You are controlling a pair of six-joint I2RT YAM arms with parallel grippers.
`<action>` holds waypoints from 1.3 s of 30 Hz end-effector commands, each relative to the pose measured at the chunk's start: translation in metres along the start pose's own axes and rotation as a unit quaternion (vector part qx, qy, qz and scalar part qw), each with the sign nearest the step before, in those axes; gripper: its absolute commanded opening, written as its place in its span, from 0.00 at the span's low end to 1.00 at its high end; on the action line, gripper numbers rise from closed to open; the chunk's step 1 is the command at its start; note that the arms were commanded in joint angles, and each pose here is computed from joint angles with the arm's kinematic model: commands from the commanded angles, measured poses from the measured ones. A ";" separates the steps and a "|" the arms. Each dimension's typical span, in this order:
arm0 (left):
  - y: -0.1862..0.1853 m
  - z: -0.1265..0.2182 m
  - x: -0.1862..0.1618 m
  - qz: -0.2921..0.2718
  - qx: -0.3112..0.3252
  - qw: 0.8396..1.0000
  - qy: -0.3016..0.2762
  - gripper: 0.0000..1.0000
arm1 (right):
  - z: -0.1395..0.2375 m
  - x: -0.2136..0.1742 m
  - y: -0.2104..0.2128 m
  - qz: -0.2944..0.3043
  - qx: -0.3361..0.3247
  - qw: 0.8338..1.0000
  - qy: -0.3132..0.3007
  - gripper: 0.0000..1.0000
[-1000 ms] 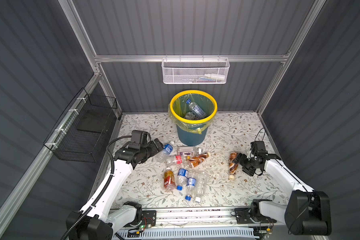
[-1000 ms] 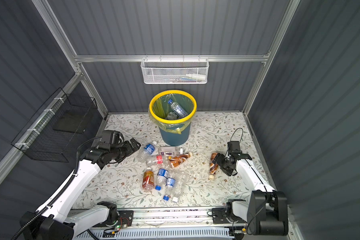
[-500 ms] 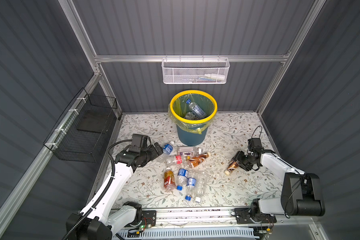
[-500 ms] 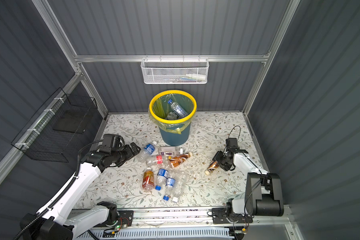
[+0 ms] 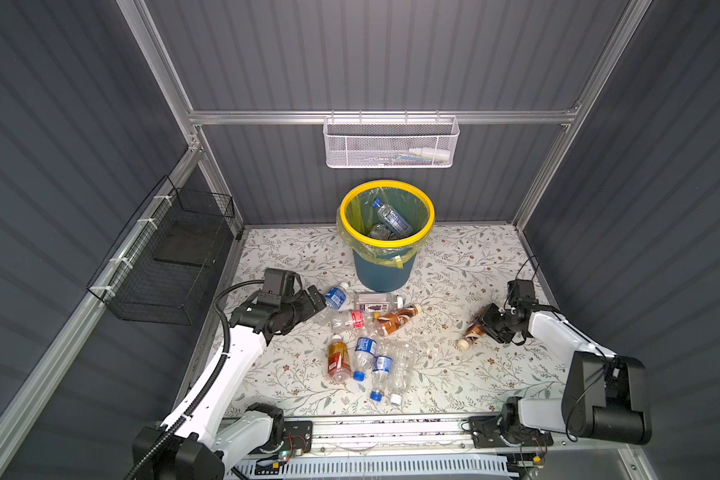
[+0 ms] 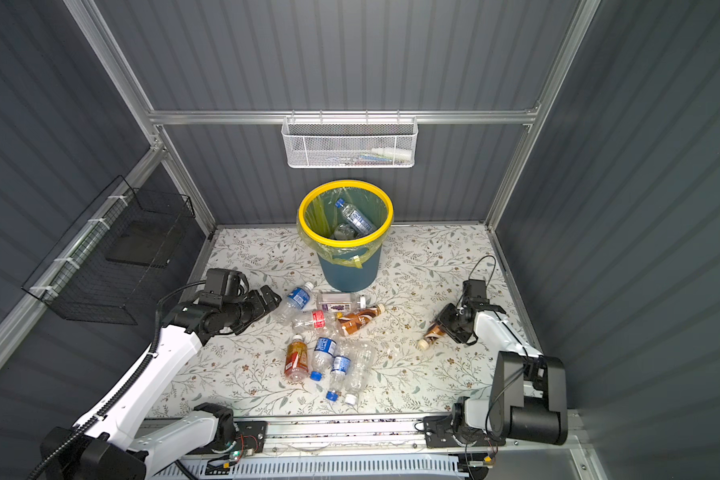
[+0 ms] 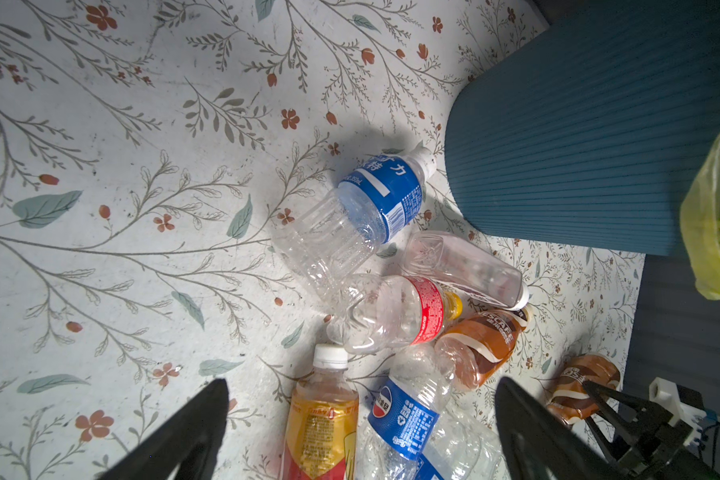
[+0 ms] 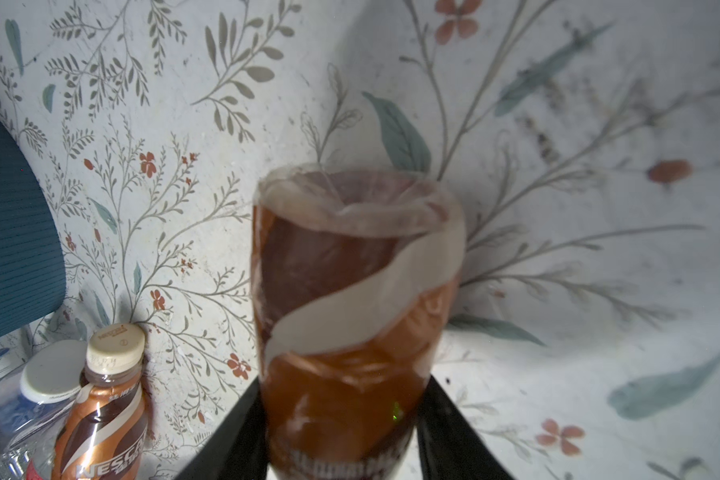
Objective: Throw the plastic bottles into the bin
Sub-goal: 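Grasp the Nescafe bottle with the right gripper, lift it over the bin, release, then move the empty right gripper back over the bottle pile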
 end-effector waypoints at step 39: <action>0.018 -0.010 -0.009 0.031 -0.019 0.999 0.024 1.00 | 0.122 -0.040 0.073 0.043 0.169 0.985 -0.010 0.89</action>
Point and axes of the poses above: each gripper's point midway between its finger pads, its own z axis back along the fingers, its own y axis along the line the jaws close on, x = y × z, the point moved 8 cm from there along z, back along the fingers, and after that the axes turned 12 degrees about -z, right-handed, at the moved point
